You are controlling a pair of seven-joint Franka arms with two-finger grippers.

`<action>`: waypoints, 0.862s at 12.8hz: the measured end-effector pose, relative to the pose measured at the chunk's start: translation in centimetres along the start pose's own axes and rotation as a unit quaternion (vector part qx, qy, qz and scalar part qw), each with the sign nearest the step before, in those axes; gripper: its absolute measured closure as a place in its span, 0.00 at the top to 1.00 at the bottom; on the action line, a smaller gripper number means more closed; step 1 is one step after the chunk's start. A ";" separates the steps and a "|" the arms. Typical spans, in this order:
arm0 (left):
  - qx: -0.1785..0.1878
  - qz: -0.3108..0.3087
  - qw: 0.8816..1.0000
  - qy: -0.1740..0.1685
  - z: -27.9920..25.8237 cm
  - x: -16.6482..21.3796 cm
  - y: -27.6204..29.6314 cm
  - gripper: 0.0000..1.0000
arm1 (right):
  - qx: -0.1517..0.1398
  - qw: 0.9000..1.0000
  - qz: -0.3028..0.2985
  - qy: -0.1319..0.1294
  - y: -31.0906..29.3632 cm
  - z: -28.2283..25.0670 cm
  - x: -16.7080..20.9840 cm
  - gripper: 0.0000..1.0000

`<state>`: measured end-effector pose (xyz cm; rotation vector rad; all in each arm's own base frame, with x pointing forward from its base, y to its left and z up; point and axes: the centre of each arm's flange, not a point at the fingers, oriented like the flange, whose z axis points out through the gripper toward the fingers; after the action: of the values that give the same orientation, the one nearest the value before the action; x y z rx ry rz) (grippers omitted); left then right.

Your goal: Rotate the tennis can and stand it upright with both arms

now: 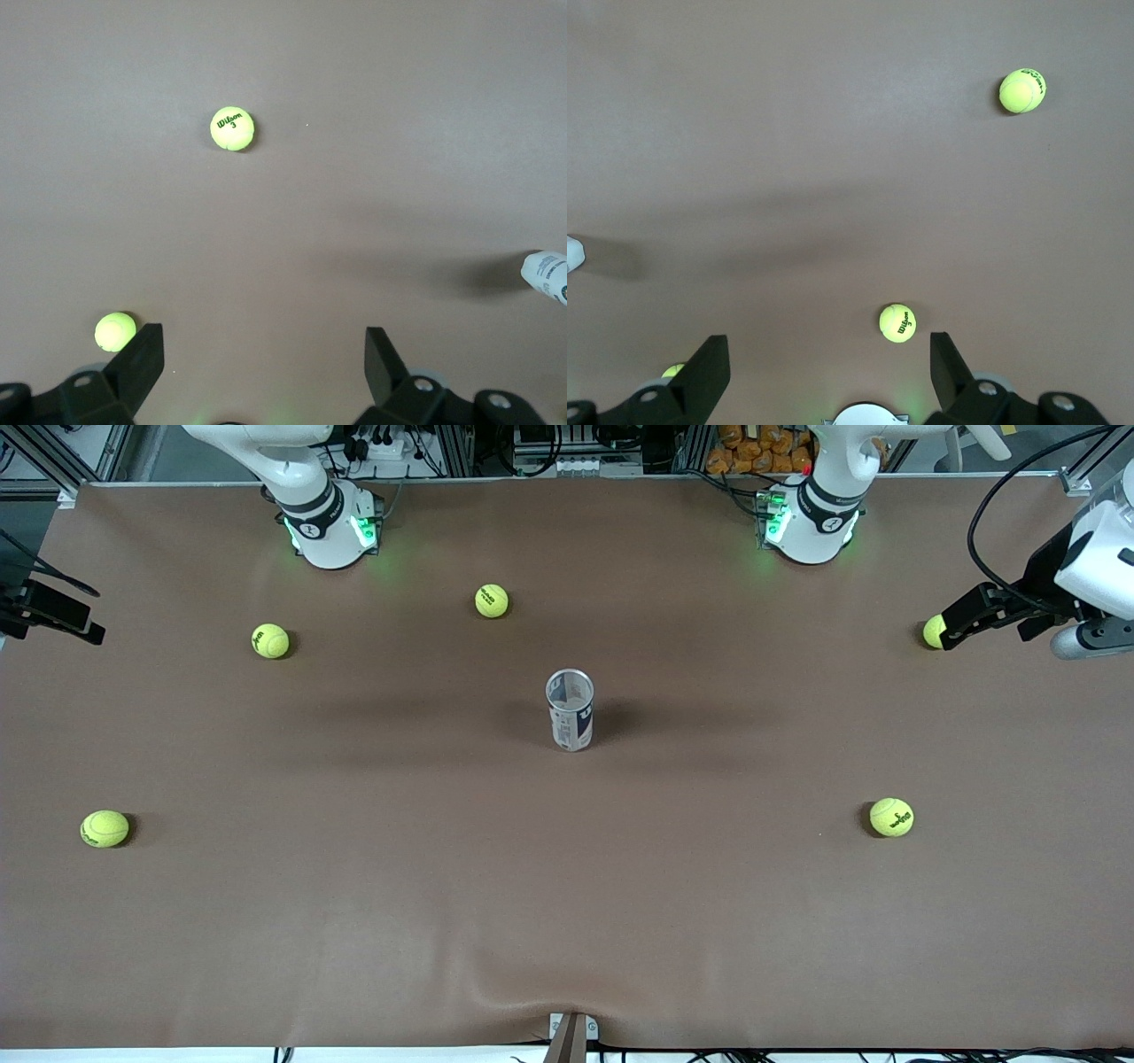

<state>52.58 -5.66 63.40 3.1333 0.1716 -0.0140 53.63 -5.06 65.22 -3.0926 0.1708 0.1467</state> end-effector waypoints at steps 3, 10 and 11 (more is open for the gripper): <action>0.000 0.023 1.000 0.001 0.0 0.0 0.0 1.00 | 0.000 1.000 0.000 0.000 0.0 0.0 0.0 1.00; -0.003 0.028 0.999 0.014 -1.9 -0.1 0.0 1.00 | 0.000 1.000 0.000 0.003 0.0 0.1 0.3 1.00; -0.001 0.028 1.000 0.015 -2.2 -0.2 -0.1 1.00 | 0.000 1.000 0.000 0.003 0.0 0.2 0.3 1.00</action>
<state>52.42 -5.54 65.55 3.1368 0.0843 0.0318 53.95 -5.08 65.01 -3.0936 0.1713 0.1371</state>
